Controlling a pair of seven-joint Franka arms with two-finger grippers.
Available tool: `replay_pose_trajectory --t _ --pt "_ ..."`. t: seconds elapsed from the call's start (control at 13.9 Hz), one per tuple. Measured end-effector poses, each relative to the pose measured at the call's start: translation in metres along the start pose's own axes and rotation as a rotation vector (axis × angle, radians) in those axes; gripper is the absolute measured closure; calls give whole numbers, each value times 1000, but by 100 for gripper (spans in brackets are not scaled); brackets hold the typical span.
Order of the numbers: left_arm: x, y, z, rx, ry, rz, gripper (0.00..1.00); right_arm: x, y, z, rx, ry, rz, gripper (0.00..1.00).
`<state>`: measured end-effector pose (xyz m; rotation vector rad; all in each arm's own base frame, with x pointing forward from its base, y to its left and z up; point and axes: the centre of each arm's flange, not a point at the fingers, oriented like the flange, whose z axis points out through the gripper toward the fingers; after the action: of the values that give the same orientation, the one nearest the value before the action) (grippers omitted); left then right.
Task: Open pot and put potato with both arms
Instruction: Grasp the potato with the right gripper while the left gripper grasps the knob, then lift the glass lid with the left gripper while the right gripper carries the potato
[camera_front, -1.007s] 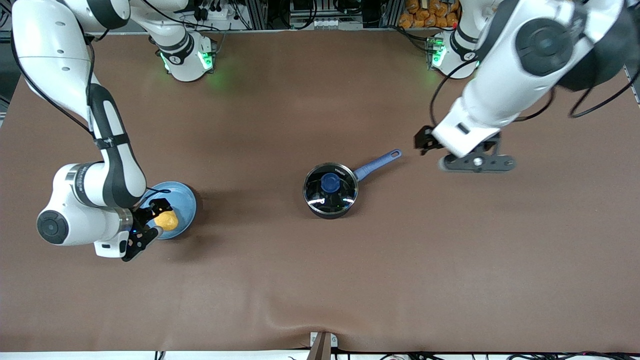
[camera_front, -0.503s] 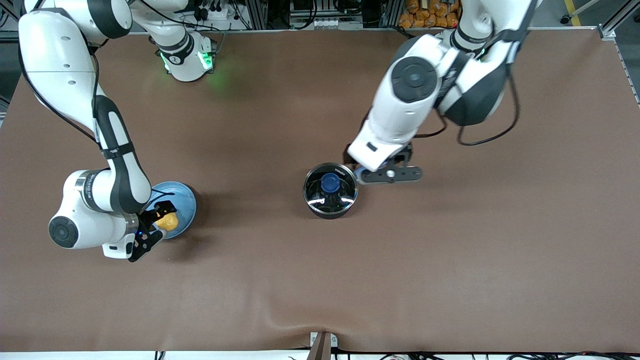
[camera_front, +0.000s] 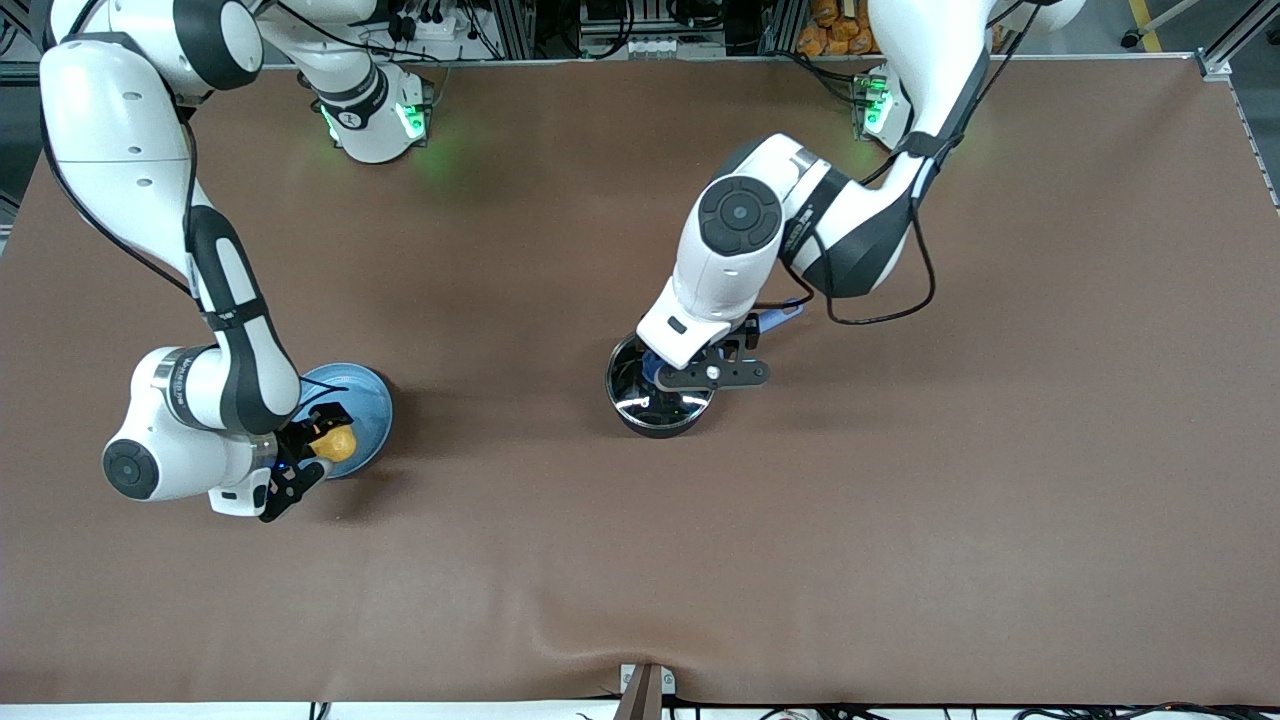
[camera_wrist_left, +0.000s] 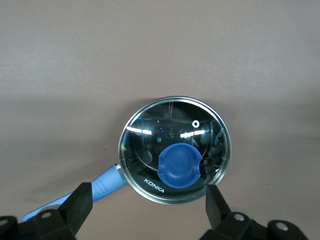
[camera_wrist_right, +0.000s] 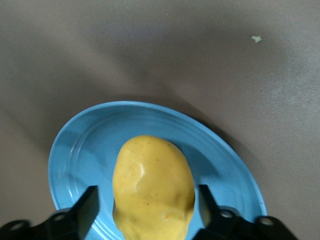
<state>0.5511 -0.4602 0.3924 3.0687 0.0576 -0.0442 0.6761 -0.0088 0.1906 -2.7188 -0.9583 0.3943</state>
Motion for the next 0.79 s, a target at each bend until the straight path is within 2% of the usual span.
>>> replay_pose_trajectory --t 0.07,0.14,0.5,0.79 --pt "-2 3 7 4 -7 5 0 0 0 0 0 1 -5 33" --pt "-4 8 17 5 -9 11 0 0 0 -1 2 2 -8 39" --pt "-13 32 68 -12 -3 32 0 6 -3 -9 -1 21 -14 39" --pt "-17 37 89 2 -20 41 0 21 -21 -45 14 108 -1 39"
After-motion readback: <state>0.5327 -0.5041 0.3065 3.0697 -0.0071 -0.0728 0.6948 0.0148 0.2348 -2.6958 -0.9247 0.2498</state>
